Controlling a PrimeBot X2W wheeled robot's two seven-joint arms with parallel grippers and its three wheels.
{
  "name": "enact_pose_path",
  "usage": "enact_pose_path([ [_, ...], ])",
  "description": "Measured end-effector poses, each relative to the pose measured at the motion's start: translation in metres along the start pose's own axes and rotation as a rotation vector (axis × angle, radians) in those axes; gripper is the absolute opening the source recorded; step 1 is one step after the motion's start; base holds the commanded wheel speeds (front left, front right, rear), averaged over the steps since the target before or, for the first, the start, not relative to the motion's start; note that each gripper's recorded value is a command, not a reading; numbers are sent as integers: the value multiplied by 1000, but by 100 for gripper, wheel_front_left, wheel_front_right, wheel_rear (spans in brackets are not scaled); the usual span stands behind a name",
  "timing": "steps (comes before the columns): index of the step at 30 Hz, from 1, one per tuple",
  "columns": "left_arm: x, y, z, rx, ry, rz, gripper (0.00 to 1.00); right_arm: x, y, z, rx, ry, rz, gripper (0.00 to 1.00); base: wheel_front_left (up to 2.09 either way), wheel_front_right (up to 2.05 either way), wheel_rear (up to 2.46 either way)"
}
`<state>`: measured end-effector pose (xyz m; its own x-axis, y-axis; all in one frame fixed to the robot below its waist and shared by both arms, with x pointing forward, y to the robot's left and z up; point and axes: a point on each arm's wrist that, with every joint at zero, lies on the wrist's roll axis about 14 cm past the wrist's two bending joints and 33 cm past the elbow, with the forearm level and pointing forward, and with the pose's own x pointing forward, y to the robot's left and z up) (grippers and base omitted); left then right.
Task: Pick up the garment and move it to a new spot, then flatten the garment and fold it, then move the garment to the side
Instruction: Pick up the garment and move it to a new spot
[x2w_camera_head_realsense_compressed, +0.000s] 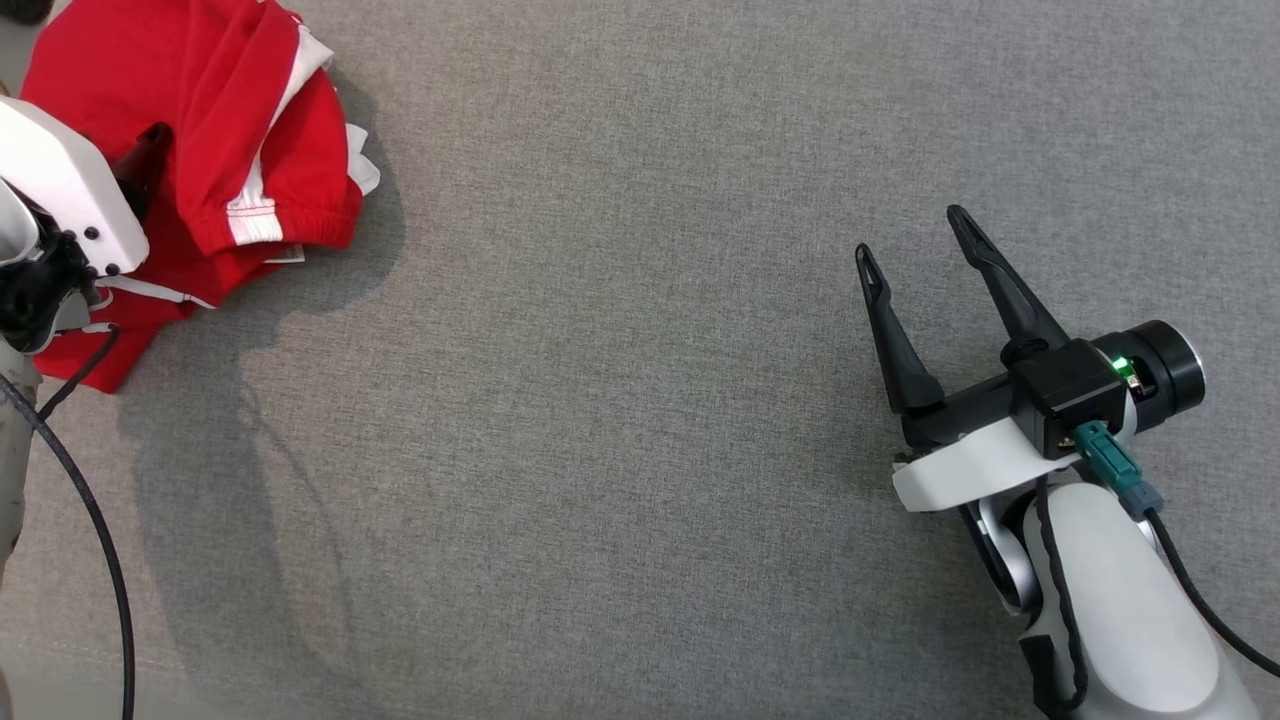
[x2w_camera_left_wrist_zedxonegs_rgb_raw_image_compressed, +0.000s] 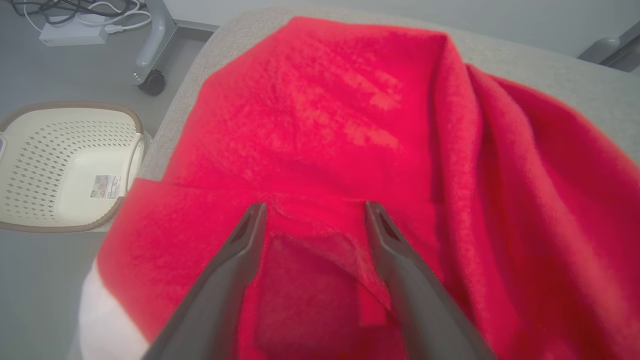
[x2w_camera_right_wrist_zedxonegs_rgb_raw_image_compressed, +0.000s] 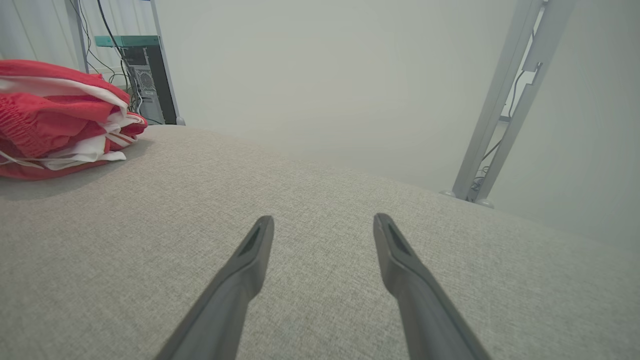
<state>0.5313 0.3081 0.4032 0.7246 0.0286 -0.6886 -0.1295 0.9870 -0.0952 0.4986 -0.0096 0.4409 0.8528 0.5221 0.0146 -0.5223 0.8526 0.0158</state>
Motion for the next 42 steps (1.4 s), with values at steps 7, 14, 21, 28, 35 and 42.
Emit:
enact_pose_path([
  [7, 2, -1, -9, 4, 47, -3, 7, 1, 0, 1, -1, -2, 2, 100, 0, 0, 0],
  [14, -2, 3, -4, -1, 20, 2, 0, 1, 2, 3, -1, -5, 5, 100, 0, 0, 0],
  [21, -17, 9, 18, -10, -95, 15, 0, -1, 7, 15, -6, -21, 14, 100, 0, 0, 0],
  [28, -37, 9, 44, -12, -224, 13, 0, -7, 16, 25, -10, -32, 26, 100, 0, 0, 0],
  [35, -65, 4, 77, -15, -409, 0, 0, -15, 22, 41, -21, -55, 31, 100, 0, 0, 0],
  [42, -94, 0, 108, -44, -598, -20, 0, -23, 19, 56, -31, -82, 11, 100, 0, 0, 0],
])
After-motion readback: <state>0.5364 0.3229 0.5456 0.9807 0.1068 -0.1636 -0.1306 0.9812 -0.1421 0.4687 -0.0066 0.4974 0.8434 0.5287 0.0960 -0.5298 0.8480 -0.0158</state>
